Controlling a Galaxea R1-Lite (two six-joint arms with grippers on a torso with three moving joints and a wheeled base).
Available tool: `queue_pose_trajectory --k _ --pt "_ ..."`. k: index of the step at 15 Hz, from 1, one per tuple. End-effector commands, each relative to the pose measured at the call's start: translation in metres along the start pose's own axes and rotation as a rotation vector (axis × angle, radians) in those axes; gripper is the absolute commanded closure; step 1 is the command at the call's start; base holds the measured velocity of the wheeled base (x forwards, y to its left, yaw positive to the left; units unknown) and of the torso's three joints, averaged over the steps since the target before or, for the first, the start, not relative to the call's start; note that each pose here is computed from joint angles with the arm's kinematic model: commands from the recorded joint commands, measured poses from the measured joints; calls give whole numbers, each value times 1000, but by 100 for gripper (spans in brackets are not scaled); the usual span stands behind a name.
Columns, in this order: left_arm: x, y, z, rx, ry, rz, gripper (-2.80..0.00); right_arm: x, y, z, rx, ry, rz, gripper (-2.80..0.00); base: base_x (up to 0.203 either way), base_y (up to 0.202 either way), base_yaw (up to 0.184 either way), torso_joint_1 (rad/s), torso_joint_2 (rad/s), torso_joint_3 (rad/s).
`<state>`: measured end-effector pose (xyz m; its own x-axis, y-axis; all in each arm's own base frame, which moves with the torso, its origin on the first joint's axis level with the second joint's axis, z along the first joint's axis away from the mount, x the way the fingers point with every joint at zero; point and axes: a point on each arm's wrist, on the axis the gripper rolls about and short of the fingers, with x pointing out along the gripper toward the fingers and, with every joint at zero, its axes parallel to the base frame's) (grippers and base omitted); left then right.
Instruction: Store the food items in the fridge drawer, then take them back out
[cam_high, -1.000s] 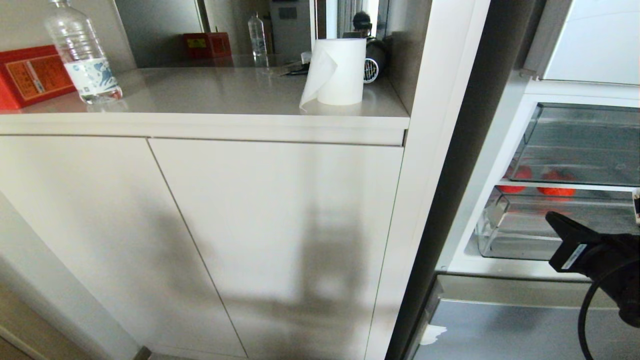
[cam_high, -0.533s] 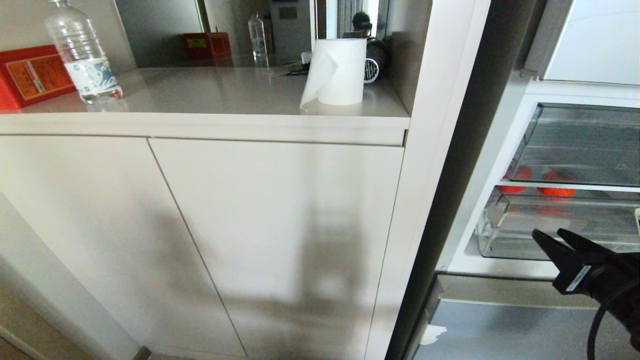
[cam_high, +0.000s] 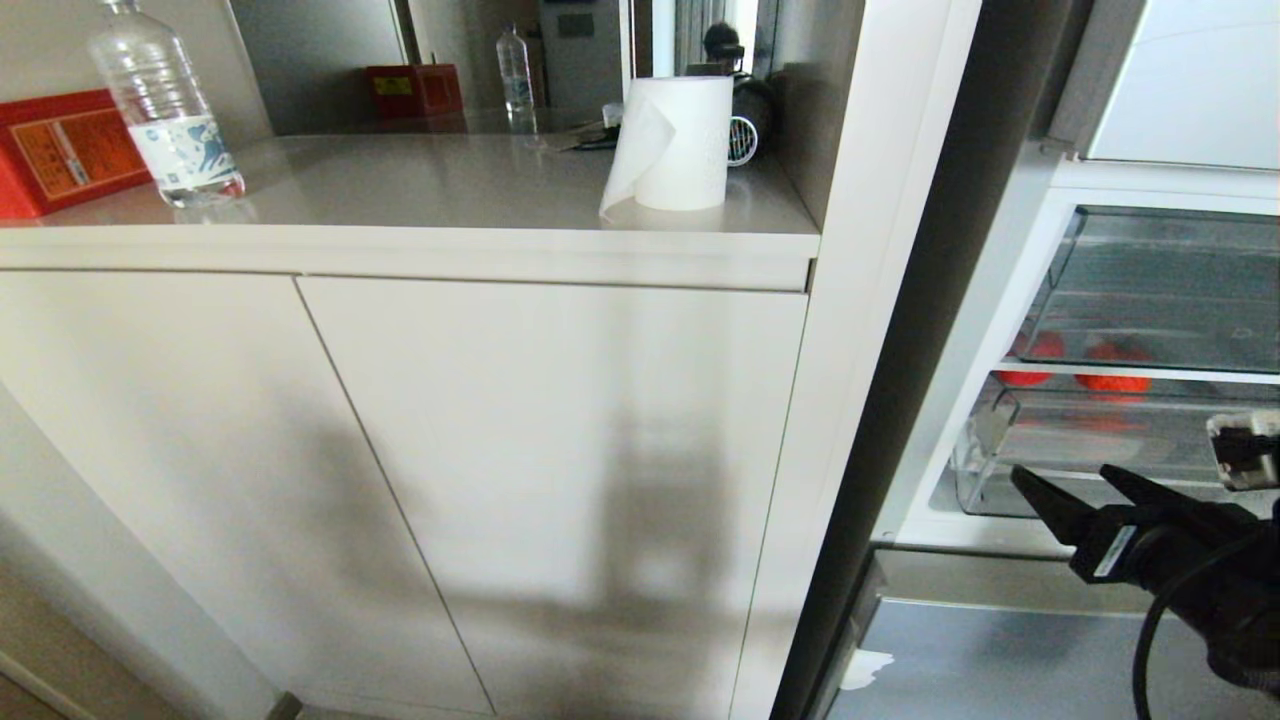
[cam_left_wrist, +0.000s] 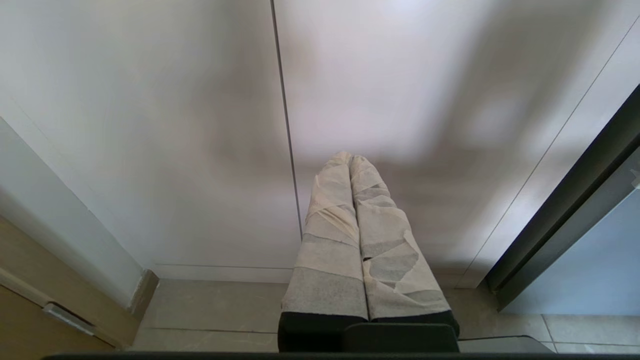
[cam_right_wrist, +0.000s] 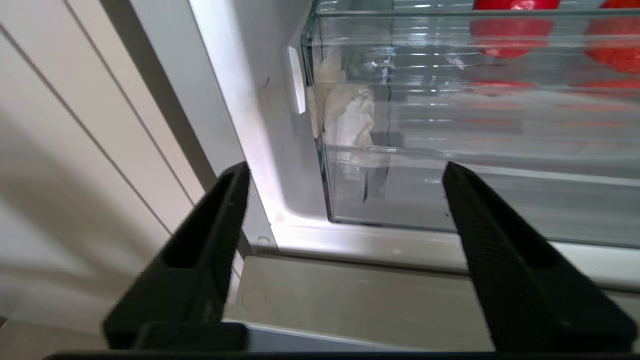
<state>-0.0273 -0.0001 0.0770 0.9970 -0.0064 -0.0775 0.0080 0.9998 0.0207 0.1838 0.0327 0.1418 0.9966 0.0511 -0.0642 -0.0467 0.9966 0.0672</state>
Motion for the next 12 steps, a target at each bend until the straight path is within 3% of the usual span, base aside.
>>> queue_pose_trajectory --k 1,12 --pt "0 0 0 0 1 0 0 10 1 -1 -2 7 -4 -280 0 0 0 0 0 0" --pt "0 0 0 0 1 0 0 38 4 -8 0 -1 -15 -280 0 0 0 0 0 0"
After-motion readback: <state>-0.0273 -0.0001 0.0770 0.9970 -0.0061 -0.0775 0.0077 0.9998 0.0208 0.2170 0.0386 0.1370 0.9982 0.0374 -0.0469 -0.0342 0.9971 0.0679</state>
